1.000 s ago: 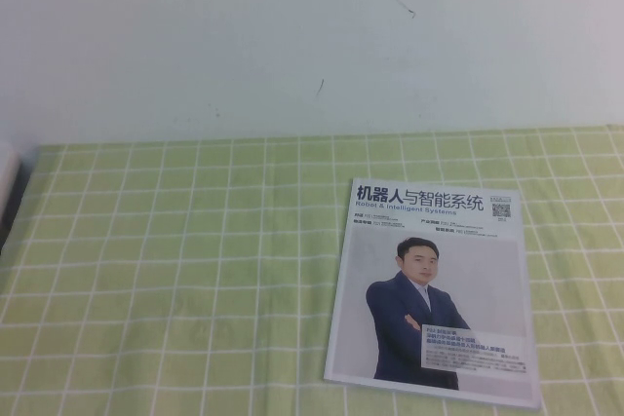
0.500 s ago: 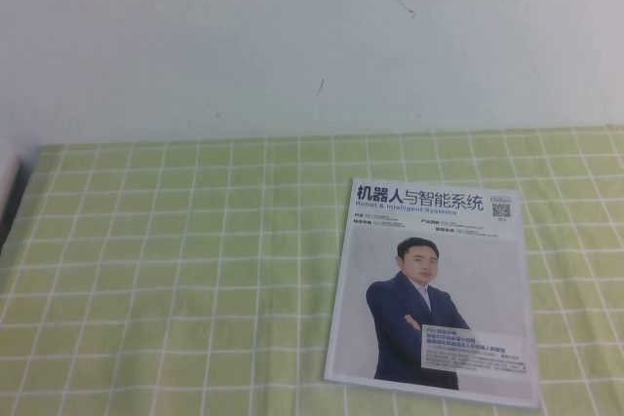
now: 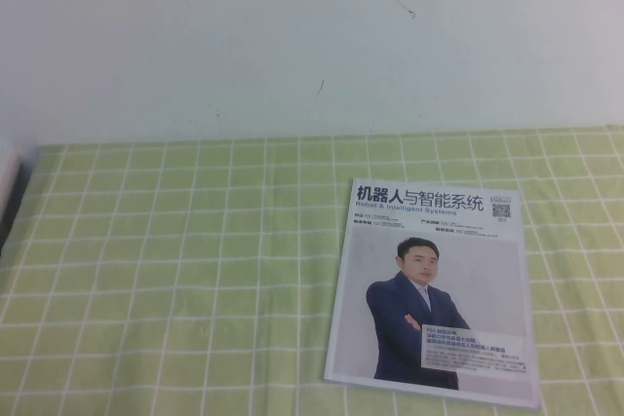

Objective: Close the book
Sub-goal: 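Close the open booklet and leave it lying on the table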

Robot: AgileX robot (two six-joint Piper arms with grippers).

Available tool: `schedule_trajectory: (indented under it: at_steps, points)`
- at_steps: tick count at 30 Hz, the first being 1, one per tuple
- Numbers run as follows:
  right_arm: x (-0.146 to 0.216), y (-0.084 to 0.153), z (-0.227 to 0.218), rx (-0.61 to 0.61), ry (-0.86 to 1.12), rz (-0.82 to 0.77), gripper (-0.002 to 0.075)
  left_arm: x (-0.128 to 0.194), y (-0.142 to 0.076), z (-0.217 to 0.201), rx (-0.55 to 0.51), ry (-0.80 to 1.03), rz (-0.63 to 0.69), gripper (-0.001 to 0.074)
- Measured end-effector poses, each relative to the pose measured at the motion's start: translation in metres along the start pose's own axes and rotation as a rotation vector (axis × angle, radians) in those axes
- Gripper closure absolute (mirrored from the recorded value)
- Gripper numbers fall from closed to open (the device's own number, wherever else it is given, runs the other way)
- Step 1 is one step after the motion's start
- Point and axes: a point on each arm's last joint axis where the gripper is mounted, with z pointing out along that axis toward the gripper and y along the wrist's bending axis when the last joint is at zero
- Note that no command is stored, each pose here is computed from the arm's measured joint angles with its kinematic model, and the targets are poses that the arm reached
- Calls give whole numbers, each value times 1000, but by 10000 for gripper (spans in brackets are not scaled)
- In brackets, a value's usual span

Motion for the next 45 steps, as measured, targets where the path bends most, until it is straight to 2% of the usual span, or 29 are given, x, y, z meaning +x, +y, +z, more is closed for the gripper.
schedule_trajectory:
  at_steps: [3, 15, 26, 45]
  points:
    - [0, 1, 0, -6, -1, 3, 729, 5, -1, 0, 0, 51, -39, 737]
    - [0, 1, 0, -10, -5, 6, 729, 5, -1, 0, 8, 55, -65, 737]
    - [0, 1, 0, -11, -5, 7, 729, 5, -2, -1, 10, 59, -20, 737]
    - [2, 2, 0, 1, -46, 18, 729, 6, -2, -1, 12, 61, -24, 737]
